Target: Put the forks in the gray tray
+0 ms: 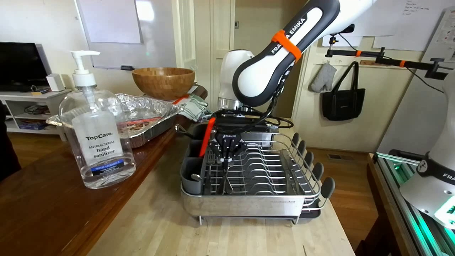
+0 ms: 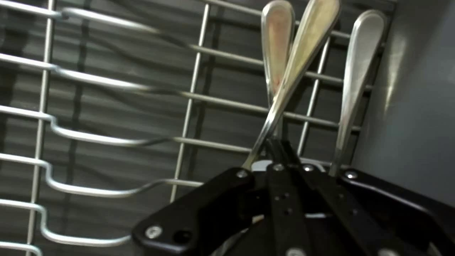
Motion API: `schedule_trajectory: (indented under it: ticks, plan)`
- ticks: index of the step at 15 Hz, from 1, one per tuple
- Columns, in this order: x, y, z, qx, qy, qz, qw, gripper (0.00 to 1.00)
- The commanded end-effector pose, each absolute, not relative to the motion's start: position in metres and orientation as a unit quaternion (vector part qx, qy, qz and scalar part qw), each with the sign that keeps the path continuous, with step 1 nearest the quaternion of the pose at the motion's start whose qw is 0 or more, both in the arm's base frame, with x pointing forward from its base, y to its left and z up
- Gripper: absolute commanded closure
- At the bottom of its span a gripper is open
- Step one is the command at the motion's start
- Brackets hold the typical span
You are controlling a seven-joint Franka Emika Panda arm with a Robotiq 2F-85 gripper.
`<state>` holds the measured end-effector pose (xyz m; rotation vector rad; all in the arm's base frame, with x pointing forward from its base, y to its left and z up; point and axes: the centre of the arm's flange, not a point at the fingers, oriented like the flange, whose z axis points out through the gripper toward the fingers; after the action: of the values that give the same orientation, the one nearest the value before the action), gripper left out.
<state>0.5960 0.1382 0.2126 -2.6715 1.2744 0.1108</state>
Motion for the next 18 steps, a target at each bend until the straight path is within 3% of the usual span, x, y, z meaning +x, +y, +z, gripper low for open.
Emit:
schedule_trajectory:
  ticks: [1,2,3,4,13,15,18]
  plan:
    - [0.583,0.152,0.233,-0.906,0.409,0.045,0.101,1.0]
    - [0.583,0.154,0.238,-0.907,0.406,0.045,0.102,1.0]
    - [0.582,0.156,0.241,-0.907,0.406,0.044,0.102,0.91]
    - [0.582,0.159,0.243,-0.906,0.408,0.043,0.104,0.73]
    - [0.554,0.156,0.225,-0.878,0.468,0.073,0.072,0.07]
    - [0.547,0.15,0.22,-0.862,0.498,0.07,0.058,0.0]
    - [0.548,0.145,0.213,-0.848,0.525,0.064,0.041,0.0]
